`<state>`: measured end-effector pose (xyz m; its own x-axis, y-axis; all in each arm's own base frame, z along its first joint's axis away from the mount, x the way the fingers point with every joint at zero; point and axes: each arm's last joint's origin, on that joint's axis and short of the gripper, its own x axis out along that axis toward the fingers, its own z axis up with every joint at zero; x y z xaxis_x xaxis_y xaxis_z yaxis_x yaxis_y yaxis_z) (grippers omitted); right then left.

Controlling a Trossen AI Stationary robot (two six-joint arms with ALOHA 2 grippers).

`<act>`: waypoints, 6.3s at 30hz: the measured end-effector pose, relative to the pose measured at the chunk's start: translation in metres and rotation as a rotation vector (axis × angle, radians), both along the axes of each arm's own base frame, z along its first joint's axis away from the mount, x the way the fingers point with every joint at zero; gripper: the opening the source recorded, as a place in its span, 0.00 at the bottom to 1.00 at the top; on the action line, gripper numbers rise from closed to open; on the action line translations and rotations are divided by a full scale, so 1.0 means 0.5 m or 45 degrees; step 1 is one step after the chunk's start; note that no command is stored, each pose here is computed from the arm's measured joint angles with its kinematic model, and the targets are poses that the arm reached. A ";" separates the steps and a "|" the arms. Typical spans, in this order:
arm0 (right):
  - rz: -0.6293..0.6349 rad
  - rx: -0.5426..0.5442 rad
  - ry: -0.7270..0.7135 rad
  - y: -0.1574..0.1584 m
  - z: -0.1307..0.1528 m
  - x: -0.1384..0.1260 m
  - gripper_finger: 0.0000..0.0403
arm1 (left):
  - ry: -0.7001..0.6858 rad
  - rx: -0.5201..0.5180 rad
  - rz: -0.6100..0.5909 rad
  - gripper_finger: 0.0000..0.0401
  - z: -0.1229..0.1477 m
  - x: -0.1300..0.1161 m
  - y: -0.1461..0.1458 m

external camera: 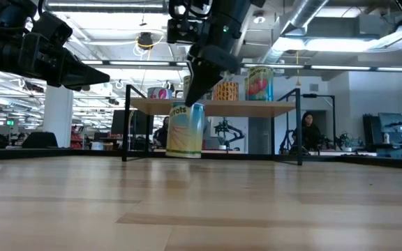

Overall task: Pick and place cans onto a shelf
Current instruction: Put the canned carrots on the shelf aligned with the canned peas

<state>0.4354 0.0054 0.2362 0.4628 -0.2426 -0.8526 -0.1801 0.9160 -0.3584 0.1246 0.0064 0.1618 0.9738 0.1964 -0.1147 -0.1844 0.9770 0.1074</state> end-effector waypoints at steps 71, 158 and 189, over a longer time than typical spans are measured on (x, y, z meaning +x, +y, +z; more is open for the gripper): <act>0.030 0.207 -0.993 0.031 -0.005 -0.369 0.02 | 0.963 0.367 -0.116 0.29 0.078 0.348 -0.005; 0.029 0.202 -0.994 0.031 -0.006 -0.368 0.02 | 0.904 0.192 0.331 0.10 0.368 0.404 0.234; 0.067 0.188 -0.998 0.038 -0.004 -0.369 0.02 | 0.648 0.112 0.609 0.00 0.288 0.266 0.223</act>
<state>0.2511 0.0245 0.2341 0.9485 -0.1136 -0.2958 0.0296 0.9613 -0.2740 0.2576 0.1178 0.3055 0.6079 0.6189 -0.4973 -0.4972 0.7851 0.3693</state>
